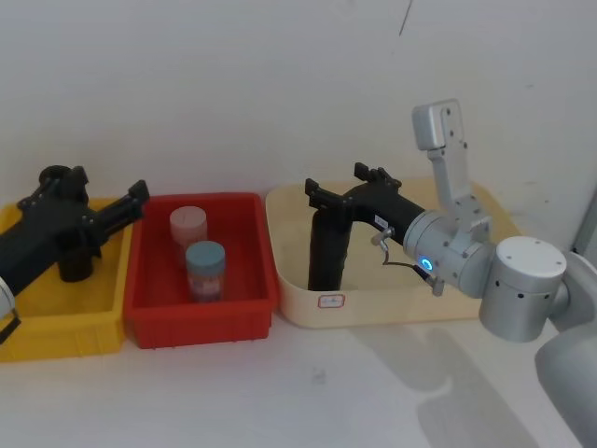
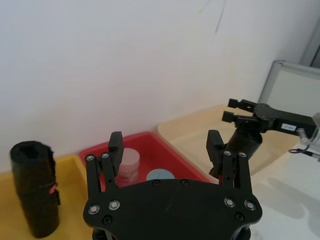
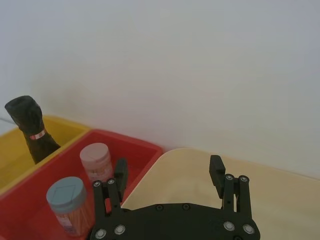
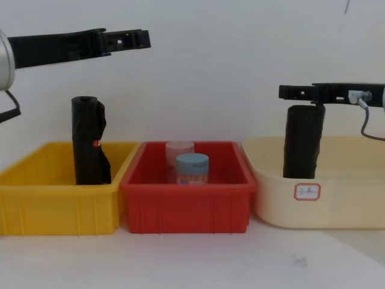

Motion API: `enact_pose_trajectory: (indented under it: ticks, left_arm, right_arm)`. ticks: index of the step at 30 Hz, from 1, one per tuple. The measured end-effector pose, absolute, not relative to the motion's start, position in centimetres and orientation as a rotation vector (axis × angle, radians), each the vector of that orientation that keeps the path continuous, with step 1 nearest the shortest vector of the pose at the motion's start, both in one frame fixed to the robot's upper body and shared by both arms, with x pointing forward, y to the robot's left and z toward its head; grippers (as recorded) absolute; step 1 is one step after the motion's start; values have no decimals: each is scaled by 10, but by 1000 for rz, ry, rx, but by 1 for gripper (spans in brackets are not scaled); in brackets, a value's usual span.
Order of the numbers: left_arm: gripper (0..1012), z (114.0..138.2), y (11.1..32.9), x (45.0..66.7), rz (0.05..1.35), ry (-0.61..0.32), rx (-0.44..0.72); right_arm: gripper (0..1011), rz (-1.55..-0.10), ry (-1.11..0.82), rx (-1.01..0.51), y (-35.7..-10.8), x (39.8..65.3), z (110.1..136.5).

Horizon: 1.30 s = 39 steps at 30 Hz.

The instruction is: Pick up the garbage bag with the one hand and transfer it to the other hand.

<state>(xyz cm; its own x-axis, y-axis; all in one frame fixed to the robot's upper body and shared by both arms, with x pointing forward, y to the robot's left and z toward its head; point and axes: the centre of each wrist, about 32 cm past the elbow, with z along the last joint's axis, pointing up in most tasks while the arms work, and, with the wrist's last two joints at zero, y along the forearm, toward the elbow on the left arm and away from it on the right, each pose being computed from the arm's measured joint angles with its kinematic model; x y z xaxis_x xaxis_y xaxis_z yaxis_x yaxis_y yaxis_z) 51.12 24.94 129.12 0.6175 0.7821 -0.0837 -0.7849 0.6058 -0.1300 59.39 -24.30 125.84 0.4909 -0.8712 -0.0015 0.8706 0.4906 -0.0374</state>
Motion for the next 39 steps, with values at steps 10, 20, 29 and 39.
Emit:
enact_pose_trajectory:
  ticks: [10,20,29,39]
  left_arm:
    - [1000,1291,253,506,953,10,-145]
    - [1000,1291,254,503,974,5,-139]
    - [1001,1291,254,502,983,4,-136]
    - [1001,1291,255,502,987,3,-135]
  right_arm:
    - [1001,-1074,20,-37,-245,595,1259]
    - [1001,-1070,17,-31,-245,595,1262]
    - [1001,-990,0,-8,-239,593,1275]
    - [1001,-868,-33,-17,-230,586,1286]
